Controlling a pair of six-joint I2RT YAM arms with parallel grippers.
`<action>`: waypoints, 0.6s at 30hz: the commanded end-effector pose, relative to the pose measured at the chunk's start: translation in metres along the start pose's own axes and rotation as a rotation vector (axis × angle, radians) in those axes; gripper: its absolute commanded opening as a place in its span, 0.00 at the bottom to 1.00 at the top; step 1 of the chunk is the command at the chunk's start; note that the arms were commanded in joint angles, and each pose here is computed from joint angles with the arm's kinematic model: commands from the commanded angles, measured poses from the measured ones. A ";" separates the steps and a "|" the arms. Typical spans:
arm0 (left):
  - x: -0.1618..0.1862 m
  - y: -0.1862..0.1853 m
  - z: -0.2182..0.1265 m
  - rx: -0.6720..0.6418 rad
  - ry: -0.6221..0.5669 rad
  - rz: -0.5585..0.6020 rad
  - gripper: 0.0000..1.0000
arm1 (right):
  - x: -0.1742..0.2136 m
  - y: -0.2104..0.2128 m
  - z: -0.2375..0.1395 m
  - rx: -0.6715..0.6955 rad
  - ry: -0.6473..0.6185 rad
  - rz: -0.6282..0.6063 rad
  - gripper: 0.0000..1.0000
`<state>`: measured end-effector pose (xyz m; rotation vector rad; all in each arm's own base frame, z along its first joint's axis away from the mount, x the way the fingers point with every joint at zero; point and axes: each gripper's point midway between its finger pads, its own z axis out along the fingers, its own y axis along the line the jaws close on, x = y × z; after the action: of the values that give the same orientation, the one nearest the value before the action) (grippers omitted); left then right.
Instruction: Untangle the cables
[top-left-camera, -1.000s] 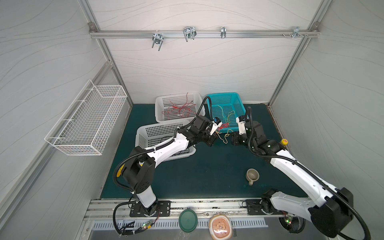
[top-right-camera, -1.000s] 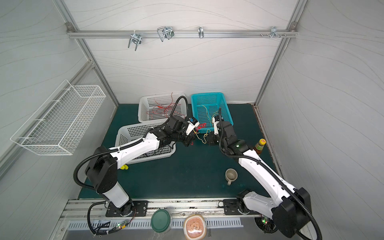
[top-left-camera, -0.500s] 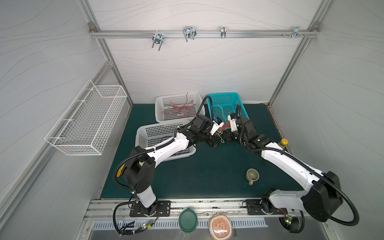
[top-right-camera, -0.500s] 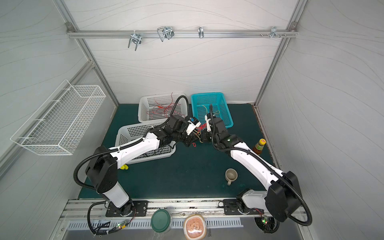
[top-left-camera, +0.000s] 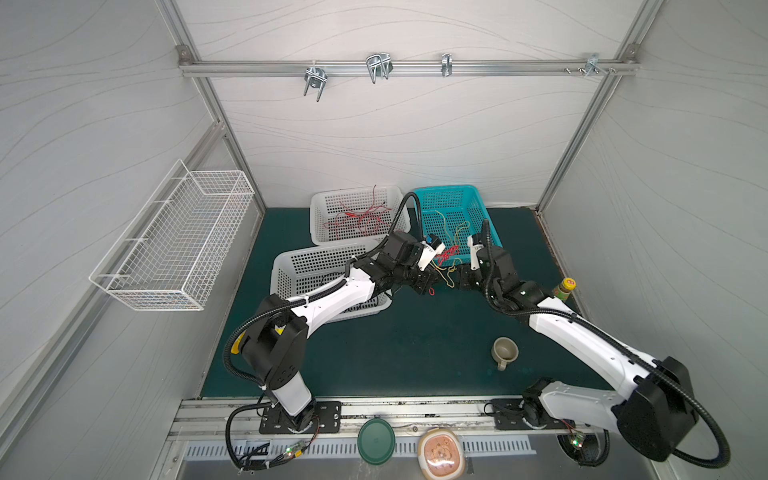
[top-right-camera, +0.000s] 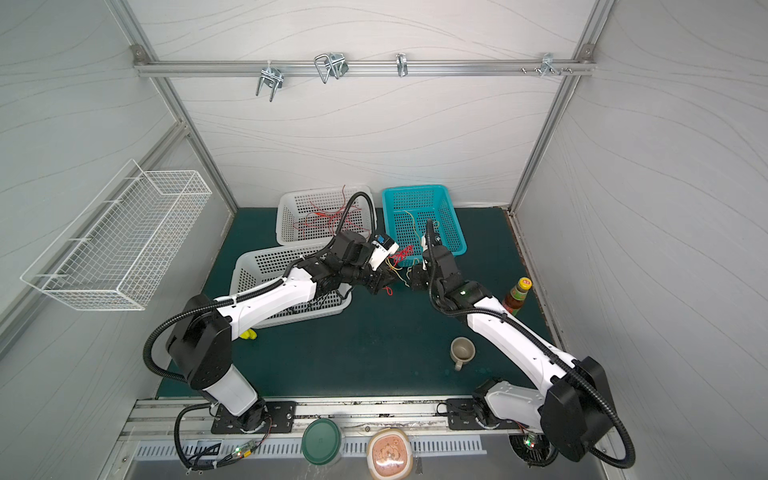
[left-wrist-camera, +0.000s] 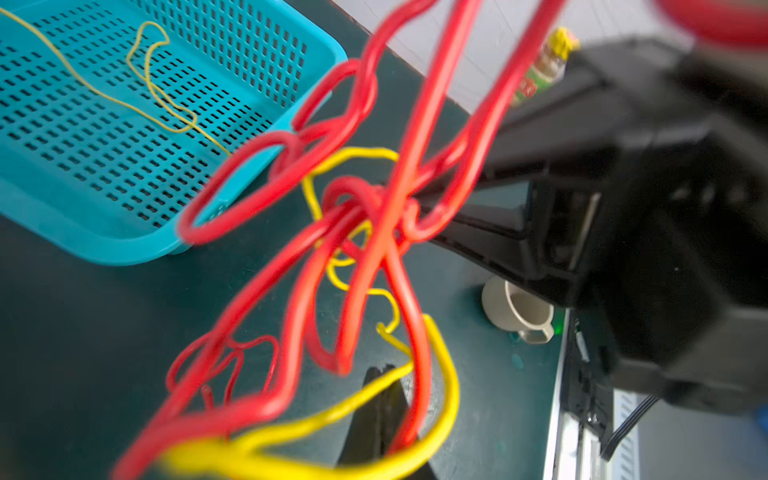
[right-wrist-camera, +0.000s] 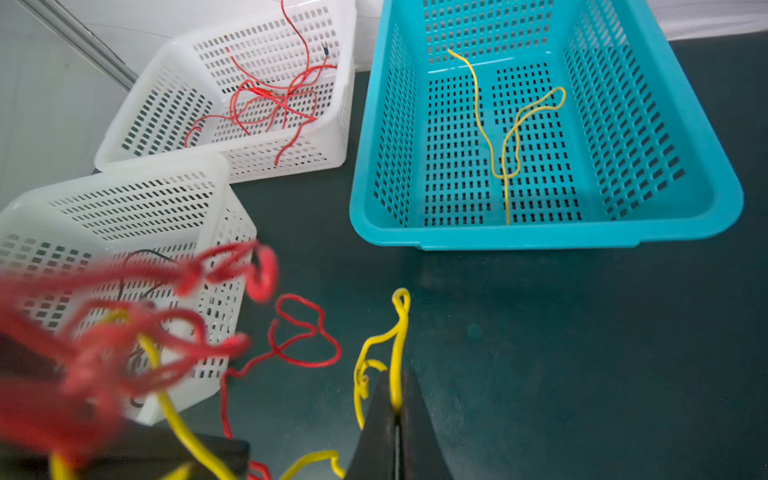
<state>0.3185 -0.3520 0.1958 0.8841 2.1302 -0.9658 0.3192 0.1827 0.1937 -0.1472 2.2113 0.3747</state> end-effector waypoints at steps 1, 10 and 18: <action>-0.057 0.005 -0.038 0.030 -0.205 -0.036 0.00 | 0.027 -0.047 -0.003 0.170 0.069 0.048 0.00; -0.063 0.059 -0.082 -0.180 -0.283 -0.144 0.00 | 0.039 -0.114 -0.025 0.369 0.083 0.182 0.00; -0.055 0.093 -0.113 -0.340 -0.305 -0.198 0.00 | 0.021 -0.115 -0.042 0.336 0.027 0.175 0.00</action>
<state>0.3895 -0.2396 0.2541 0.3825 2.0800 -0.7789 0.3060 0.0615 0.1664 0.2475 2.3048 0.0793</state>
